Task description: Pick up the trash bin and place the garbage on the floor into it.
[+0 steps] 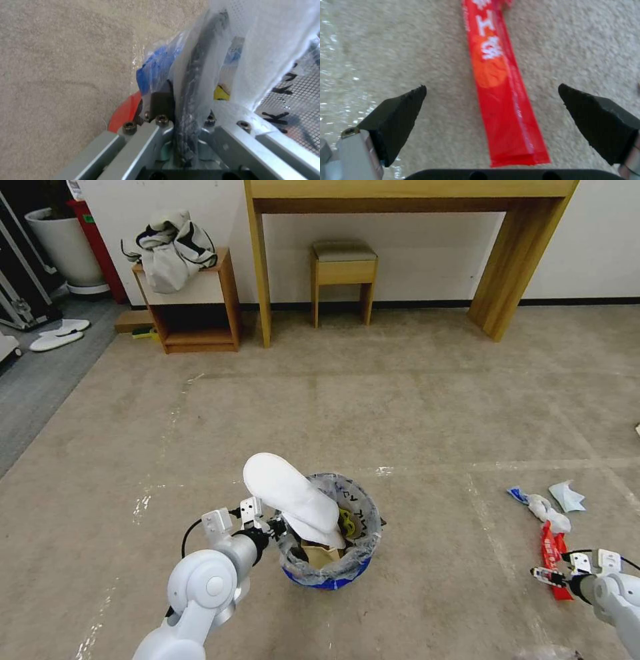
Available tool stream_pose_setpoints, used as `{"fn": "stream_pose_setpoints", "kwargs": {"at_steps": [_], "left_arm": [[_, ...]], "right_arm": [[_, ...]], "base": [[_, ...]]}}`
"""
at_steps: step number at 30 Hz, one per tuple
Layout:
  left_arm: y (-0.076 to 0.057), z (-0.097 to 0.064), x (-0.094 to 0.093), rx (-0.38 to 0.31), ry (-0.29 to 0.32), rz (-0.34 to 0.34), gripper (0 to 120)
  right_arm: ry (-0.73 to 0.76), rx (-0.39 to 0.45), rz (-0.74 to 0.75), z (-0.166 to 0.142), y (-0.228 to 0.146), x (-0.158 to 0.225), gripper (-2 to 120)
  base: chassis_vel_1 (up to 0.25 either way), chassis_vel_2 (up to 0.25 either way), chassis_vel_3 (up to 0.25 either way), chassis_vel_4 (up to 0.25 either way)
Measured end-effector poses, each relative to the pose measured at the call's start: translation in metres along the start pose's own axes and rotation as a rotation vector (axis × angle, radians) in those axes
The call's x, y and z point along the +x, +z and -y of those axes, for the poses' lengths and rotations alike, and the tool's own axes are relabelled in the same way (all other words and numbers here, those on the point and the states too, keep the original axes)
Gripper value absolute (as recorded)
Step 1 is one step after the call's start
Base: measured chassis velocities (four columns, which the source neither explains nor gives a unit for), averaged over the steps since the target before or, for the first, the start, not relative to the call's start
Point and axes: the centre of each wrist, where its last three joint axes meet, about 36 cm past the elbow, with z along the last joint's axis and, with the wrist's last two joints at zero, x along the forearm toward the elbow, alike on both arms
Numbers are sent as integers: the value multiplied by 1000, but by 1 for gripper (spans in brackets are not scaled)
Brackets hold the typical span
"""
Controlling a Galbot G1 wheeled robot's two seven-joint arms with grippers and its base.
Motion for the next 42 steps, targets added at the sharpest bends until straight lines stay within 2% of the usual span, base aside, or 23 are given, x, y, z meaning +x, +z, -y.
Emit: {"fn": "stream_pose_setpoints", "kwargs": {"at_steps": [10, 15, 42], "left_arm": [[0, 0, -2, 0, 3, -1, 1], [0, -1, -2, -1, 4, -2, 1], [-3, -5, -3, -3, 9, 4, 1]], "right_arm": [[23, -22, -18, 3, 2, -7, 100], [25, -33, -19, 3, 2, -10, 93], [61, 12, -21, -11, 9, -14, 93]], "base": [[0, 0, 0, 0], [0, 0, 0, 0], [0, 0, 0, 0]]}}
